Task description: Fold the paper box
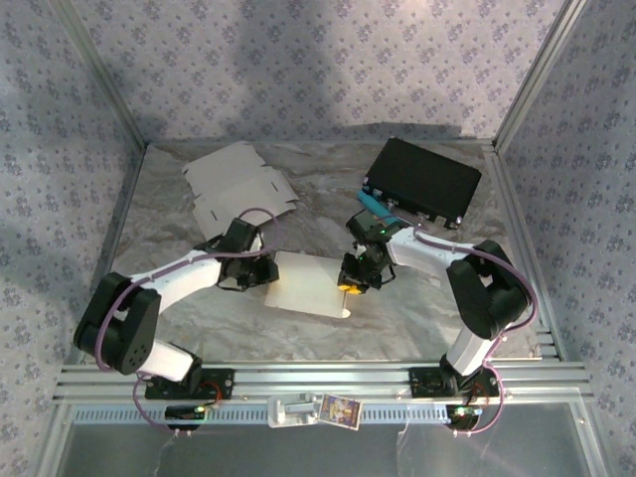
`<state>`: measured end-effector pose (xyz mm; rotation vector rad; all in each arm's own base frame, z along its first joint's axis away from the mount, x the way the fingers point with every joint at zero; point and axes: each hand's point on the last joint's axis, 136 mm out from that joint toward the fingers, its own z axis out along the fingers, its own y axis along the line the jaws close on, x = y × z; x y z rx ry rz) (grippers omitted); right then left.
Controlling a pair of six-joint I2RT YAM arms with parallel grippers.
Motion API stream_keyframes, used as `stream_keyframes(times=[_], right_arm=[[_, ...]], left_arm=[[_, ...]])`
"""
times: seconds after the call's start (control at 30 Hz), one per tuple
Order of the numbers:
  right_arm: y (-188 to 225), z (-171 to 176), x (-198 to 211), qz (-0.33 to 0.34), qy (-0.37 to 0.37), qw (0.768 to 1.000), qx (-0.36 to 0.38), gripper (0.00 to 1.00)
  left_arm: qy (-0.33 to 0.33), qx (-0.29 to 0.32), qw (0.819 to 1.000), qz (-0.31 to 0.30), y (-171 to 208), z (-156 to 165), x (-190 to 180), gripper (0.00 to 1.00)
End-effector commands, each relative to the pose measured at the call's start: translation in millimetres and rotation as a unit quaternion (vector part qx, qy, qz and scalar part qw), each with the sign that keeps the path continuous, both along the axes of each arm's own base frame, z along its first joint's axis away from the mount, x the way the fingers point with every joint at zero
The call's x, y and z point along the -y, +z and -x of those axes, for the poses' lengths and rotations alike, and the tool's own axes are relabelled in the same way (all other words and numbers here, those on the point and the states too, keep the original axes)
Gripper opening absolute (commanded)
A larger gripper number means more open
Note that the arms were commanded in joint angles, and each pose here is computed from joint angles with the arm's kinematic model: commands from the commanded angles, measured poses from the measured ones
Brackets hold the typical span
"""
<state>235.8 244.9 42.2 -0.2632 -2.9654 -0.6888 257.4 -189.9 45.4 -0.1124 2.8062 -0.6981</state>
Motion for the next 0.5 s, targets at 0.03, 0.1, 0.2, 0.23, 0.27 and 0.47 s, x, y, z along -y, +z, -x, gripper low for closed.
stream_keyframes(times=[0.03, 0.1, 0.2, 0.23, 0.27, 0.47], right_arm=[[5, -9, 18, -0.002, 0.01, 0.999, 0.04, 0.3], [11, -13, 25, -0.017, 0.004, 0.998, 0.053, 0.37], [11, -18, 34, -0.05, -0.006, 0.997, 0.065, 0.45], [10, -19, 34, -0.067, -0.007, 0.995, 0.069, 0.48], [10, -20, 34, -0.083, -0.006, 0.994, 0.074, 0.52], [7, -27, 22, -0.141, 0.014, 0.985, 0.095, 0.63]], left_arm=[[0.009, -0.007, 1.0, 0.021, -3, 9, -3, 0.16], [0.015, -0.005, 0.999, 0.031, -3, 9, -4, 0.16], [0.018, -0.002, 0.999, 0.049, -3, 11, -3, 0.15], [0.02, -0.002, 0.998, 0.053, -4, 11, -2, 0.15], [0.021, -0.003, 0.998, 0.057, -5, 12, -2, 0.14], [0.042, -0.012, 0.997, 0.067, -16, 16, -8, 0.11]])
